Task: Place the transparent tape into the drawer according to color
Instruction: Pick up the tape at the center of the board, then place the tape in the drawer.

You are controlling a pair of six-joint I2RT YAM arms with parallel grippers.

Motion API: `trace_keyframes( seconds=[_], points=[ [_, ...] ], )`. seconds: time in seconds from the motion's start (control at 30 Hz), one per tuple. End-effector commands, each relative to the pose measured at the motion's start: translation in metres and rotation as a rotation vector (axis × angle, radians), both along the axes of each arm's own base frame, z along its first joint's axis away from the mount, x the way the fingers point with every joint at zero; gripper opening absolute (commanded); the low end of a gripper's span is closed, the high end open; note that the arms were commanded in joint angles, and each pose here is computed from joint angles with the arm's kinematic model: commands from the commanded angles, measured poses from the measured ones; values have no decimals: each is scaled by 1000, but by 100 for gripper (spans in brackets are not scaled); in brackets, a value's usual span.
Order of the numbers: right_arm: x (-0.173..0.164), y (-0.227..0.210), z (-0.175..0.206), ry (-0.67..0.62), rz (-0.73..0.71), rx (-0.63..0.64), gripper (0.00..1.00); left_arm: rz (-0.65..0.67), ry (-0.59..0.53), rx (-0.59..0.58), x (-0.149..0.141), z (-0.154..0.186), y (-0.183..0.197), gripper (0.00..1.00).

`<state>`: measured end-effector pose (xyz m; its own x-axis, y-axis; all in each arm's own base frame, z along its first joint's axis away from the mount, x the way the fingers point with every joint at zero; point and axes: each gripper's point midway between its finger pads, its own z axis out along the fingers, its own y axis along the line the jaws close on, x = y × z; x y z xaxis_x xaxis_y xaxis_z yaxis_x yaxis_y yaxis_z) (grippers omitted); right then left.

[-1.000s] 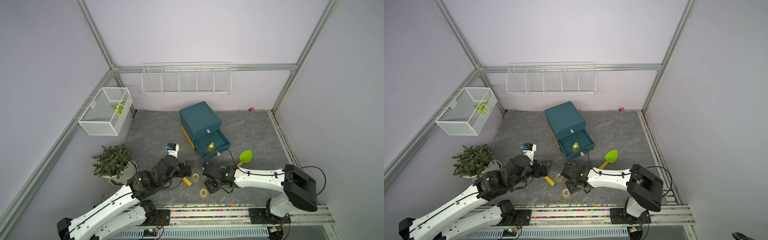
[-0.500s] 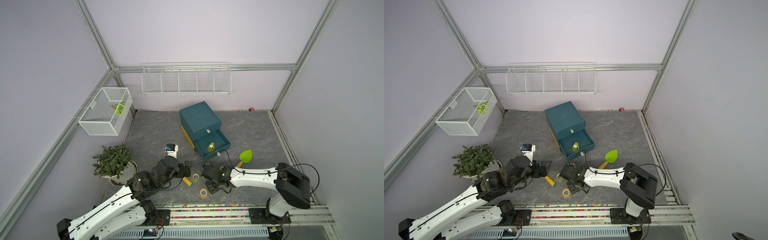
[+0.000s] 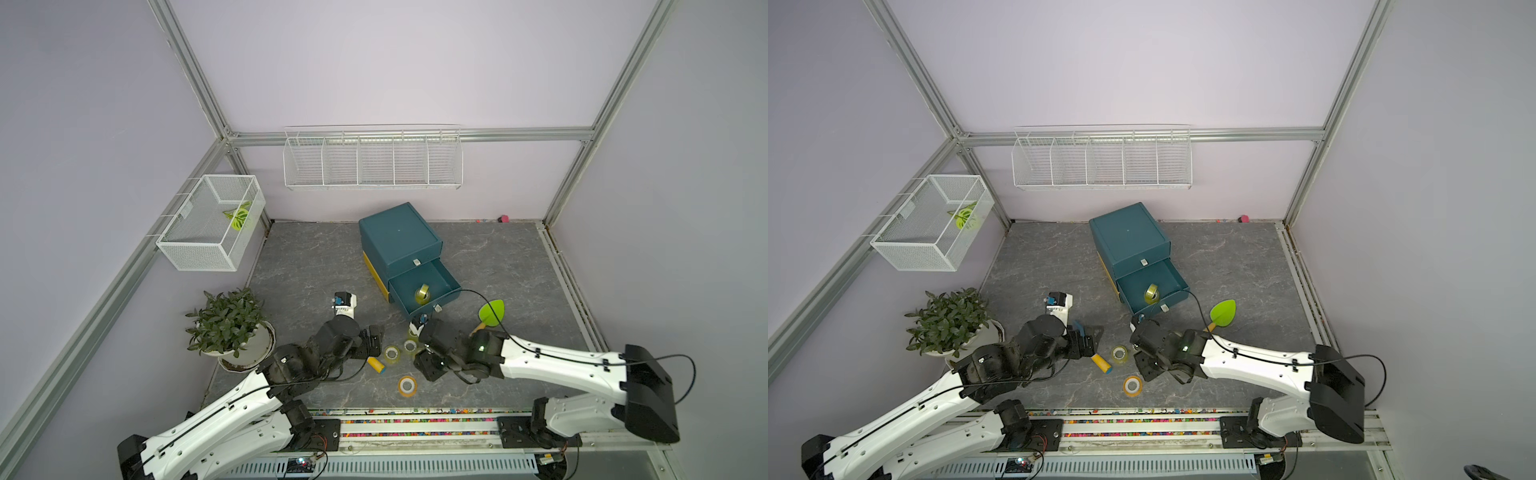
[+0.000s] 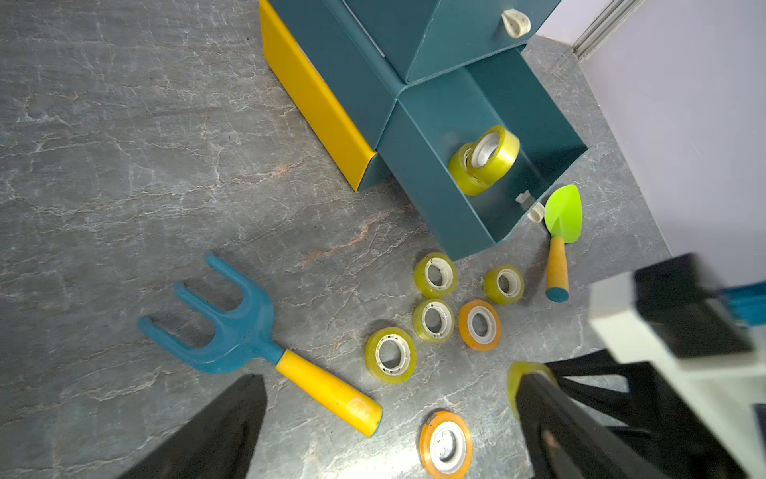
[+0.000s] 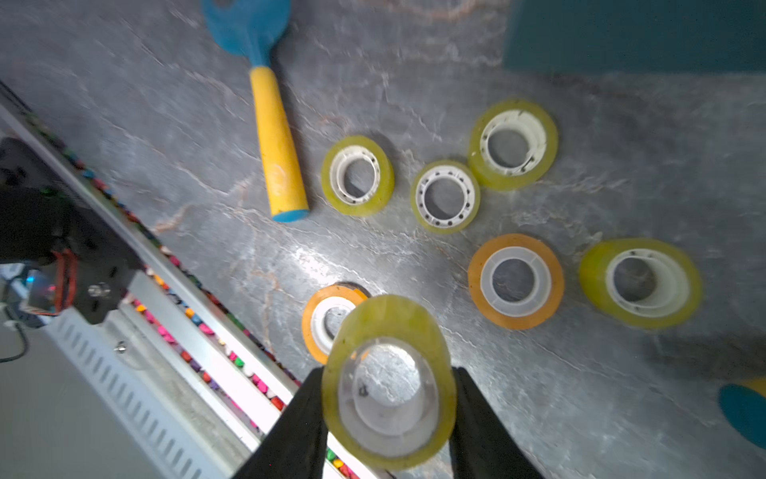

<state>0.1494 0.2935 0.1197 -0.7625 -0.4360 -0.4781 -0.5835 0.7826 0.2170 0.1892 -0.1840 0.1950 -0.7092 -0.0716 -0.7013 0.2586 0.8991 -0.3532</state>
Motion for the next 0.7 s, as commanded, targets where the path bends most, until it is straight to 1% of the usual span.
trace_keyframes(
  seconds=[0.0,0.1,0.2,0.3,0.4,0.53,0.67],
  points=[
    [11,-13,31,-62,-25,20,40,15,-3,-8,1,-4,1,100],
    [29,-25,61,-100,-76,87,40,12,10,-8,0,-9,0,100],
    [52,-39,89,-178,-145,142,40,14,19,-5,-1,-12,0,100],
    [77,-52,105,-200,-215,162,40,15,23,-4,-1,-14,1,100],
    [106,-62,106,-197,-288,143,40,12,29,-8,-2,-16,0,100],
    [141,-65,96,-186,-341,77,40,3,38,-6,-3,-18,-2,100],
    [165,-62,86,-174,-366,26,40,-1,48,2,-4,-22,-3,100]
  ],
)
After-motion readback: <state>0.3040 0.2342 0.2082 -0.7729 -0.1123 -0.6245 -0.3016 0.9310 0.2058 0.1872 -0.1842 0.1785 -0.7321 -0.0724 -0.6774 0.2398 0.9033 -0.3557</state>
